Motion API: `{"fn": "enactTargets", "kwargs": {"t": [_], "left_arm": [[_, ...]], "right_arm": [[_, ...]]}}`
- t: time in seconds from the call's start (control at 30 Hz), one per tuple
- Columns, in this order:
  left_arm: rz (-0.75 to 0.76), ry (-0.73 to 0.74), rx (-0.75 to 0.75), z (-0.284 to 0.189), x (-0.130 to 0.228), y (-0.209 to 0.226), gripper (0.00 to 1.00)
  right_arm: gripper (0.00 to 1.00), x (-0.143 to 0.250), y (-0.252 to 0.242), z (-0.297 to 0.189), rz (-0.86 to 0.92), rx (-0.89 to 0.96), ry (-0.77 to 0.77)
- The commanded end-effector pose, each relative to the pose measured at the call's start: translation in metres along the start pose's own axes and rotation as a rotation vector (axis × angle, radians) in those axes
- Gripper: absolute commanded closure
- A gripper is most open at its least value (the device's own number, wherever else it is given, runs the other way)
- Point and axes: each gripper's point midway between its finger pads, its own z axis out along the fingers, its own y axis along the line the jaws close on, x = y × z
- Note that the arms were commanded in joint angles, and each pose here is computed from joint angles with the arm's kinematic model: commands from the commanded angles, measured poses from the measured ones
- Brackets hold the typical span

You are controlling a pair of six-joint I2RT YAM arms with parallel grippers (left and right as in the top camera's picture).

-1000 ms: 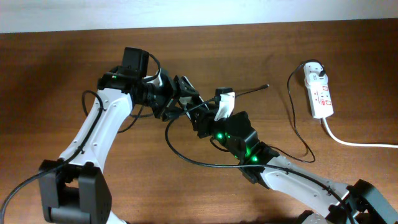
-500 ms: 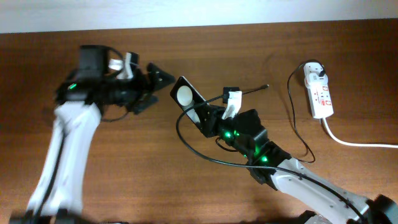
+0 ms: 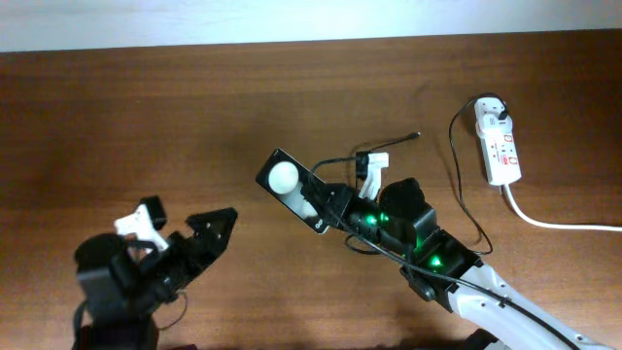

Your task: Plug charger to phone and switch on socket

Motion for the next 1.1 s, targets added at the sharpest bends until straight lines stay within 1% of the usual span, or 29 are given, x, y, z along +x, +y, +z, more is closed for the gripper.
{"fn": "enactTargets", "kwargs": {"t": [0.0,0.03,0.1,0.13,0.2,0.27,0.3,0.33,0.37,0.43,0.47,0.5,0.57,0.67,0.73,0.8,0.83,0.87,0.9,0.97,1.0,1.03,1.07], "left_arm": [[-0.308,0.191,0.128,0.036,0.017,0.004,0.01],[-0.335,0.212,0.129,0.045,0.015,0.003,0.01],[-0.326,0.258,0.189,0.068,0.012,-0.015,0.01],[-0.358,0.291,0.188,0.084,0.016,-0.019,0.01],[-0.458,0.363,0.121,0.109,0.034,-0.011,0.05],[-0.555,0.397,0.047,0.123,0.045,0.001,0.12],[-0.594,0.385,0.019,0.128,0.045,0.007,0.16],[-0.608,0.369,0.025,0.131,0.041,0.006,0.23],[-0.621,0.336,0.08,0.134,0.029,-0.006,0.27],[-0.612,0.287,0.149,0.135,0.014,-0.021,0.29],[-0.626,0.278,0.16,0.135,0.012,-0.024,0.29],[-0.617,0.278,0.177,0.136,0.013,-0.03,0.29],[-0.585,0.299,0.198,0.138,0.023,-0.04,0.34],[-0.578,0.318,0.197,0.139,0.03,-0.043,0.6],[-0.584,0.318,0.196,0.139,0.03,-0.043,0.82],[-0.616,0.321,0.192,0.139,0.03,-0.043,0.95],[-0.628,0.322,0.192,0.139,0.029,-0.044,0.99],[-0.637,0.323,0.193,0.139,0.029,-0.044,1.0],[-0.637,0.322,0.194,0.139,0.029,-0.045,1.0],[-0.626,0.303,0.192,0.14,0.026,-0.043,1.0],[-0.592,0.276,0.194,0.141,0.022,-0.041,1.0],[-0.543,0.25,0.198,0.141,0.018,-0.039,1.0],[-0.464,0.212,0.203,0.141,0.01,-0.035,1.0]], "right_arm": [[0.96,-0.005,0.018,-0.004,0.047,-0.047,-0.006],[0.96,-0.003,0.014,-0.004,0.102,-0.029,0.001],[0.96,-0.002,0.012,-0.004,0.165,-0.02,0.006],[0.96,-0.001,0.012,-0.004,0.209,-0.02,0.007],[0.96,-0.001,0.012,-0.004,0.273,-0.019,0.008],[0.96,0.001,0.012,-0.004,0.274,-0.023,0.02],[0.96,0.004,0.013,-0.004,0.299,-0.023,0.039],[0.96,0.006,0.013,-0.004,0.317,-0.024,0.05],[0.96,0.006,0.013,-0.004,0.328,-0.023,0.05],[0.96,0.009,0.015,-0.003,0.366,-0.024,0.06],[0.96,0.015,0.016,-0.002,0.4,-0.023,0.076],[0.96,0.02,0.016,0.0,0.425,-0.016,0.08],[0.96,0.023,0.009,0.005,0.452,0.009,0.072],[0.96,0.02,0.01,0.006,0.478,0.005,0.062],[0.96,0.02,0.01,0.006,0.478,0.005,0.059],[0.96,0.02,0.01,0.006,0.478,0.005,0.059],[0.96,0.02,0.01,0.006,0.478,0.005,0.059],[0.96,0.02,0.009,0.006,0.477,0.007,0.06],[0.91,0.022,0.006,0.006,0.478,0.021,0.063],[0.71,0.028,-0.008,0.005,0.495,0.085,0.074],[0.65,0.032,-0.016,0.004,0.501,0.12,0.079],[0.5,0.034,-0.024,0.003,0.445,0.149,0.087],[0.37,0.033,-0.027,0.002,0.353,0.16,0.083]]}}
